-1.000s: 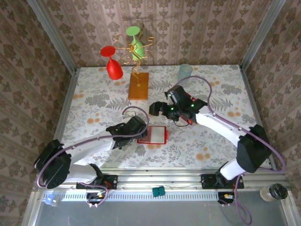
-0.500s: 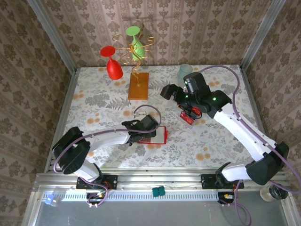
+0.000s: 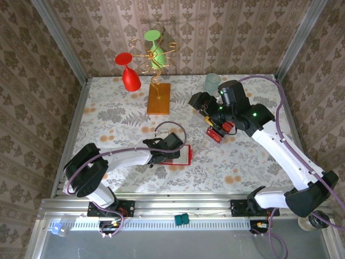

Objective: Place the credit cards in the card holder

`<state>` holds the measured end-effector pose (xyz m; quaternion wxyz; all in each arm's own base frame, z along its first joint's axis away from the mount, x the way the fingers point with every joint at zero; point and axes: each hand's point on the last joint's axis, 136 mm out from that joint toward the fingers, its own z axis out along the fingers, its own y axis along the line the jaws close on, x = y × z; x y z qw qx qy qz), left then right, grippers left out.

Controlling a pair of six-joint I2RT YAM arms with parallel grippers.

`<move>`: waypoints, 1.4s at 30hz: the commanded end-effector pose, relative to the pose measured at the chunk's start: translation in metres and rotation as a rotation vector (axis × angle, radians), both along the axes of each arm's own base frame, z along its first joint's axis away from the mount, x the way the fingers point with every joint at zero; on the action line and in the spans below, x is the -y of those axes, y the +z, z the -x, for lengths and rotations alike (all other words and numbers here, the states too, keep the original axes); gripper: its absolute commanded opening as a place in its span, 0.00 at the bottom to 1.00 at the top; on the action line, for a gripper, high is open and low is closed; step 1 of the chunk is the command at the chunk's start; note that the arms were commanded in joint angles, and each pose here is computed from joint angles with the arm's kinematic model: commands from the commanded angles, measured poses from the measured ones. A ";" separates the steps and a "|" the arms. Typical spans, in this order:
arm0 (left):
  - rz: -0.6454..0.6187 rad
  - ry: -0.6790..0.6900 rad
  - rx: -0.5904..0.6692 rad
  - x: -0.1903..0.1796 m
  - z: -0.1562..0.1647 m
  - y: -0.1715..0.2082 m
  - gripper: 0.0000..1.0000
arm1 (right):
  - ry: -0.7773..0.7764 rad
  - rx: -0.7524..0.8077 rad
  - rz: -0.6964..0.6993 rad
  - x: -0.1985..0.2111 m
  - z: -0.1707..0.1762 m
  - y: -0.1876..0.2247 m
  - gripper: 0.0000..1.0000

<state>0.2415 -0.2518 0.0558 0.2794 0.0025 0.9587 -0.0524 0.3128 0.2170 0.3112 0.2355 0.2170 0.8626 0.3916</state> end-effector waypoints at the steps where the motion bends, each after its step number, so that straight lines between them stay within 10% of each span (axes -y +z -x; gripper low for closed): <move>1: 0.012 0.022 0.009 -0.002 0.001 0.007 0.95 | 0.023 0.007 -0.149 -0.009 0.002 0.020 1.00; 28: 0.030 0.015 0.052 -0.010 0.002 0.020 0.95 | 0.091 0.097 -0.388 -0.039 0.017 0.067 1.00; 42: 0.054 0.015 0.102 -0.031 0.004 0.032 0.96 | 0.106 0.257 -0.015 -0.014 0.028 -0.008 1.00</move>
